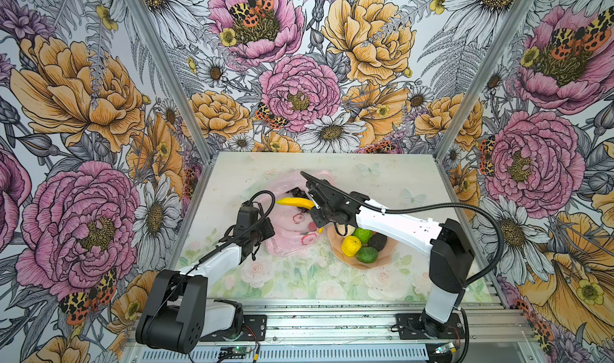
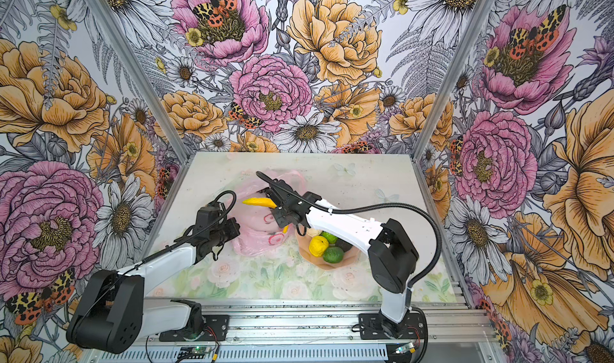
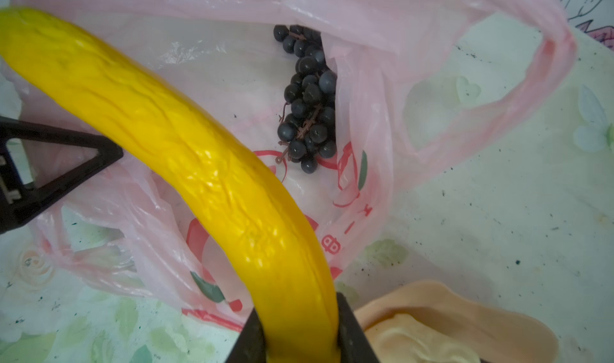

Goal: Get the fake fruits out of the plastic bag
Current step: 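Lift the banana out of the bag toward the bowl with the right gripper, then lower the banana onto the fruit in the peach bowl and open the right gripper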

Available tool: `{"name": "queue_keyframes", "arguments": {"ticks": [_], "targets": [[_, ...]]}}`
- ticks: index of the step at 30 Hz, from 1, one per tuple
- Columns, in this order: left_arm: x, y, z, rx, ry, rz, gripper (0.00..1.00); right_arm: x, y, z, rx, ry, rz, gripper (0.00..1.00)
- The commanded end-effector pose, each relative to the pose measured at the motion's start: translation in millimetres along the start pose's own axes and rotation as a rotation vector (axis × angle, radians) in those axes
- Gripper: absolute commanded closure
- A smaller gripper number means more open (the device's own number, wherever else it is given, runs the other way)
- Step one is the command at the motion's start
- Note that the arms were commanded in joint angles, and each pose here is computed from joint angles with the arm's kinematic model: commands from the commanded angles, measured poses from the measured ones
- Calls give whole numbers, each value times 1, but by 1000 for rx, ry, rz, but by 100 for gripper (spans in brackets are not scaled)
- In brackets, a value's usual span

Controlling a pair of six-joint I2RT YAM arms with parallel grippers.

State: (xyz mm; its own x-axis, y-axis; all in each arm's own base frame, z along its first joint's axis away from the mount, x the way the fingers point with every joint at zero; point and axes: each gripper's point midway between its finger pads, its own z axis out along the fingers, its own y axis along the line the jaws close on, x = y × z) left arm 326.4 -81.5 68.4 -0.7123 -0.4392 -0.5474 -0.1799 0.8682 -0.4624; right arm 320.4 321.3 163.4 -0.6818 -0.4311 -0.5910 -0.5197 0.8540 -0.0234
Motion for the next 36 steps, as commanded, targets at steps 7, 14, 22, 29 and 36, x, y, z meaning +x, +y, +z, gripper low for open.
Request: {"name": "queue_keyframes", "arguments": {"ticks": [7, 14, 22, 29, 36], "targets": [[-1, -3, 5, 19, 4, -7, 100, 65, -61, -57, 148, -10, 258, 73], [0, -3, 6, 21, 8, -9, 100, 114, -96, -74, 257, 34, 425, 73], [2, -4, 8, 25, 19, -7, 100, 166, -128, -83, 360, 48, 639, 74], [2, -4, 8, 28, 21, -10, 100, 193, -140, -76, 427, 78, 744, 75], [3, -4, 10, 30, 25, -13, 100, 205, -143, -75, 449, 67, 830, 74]]}}
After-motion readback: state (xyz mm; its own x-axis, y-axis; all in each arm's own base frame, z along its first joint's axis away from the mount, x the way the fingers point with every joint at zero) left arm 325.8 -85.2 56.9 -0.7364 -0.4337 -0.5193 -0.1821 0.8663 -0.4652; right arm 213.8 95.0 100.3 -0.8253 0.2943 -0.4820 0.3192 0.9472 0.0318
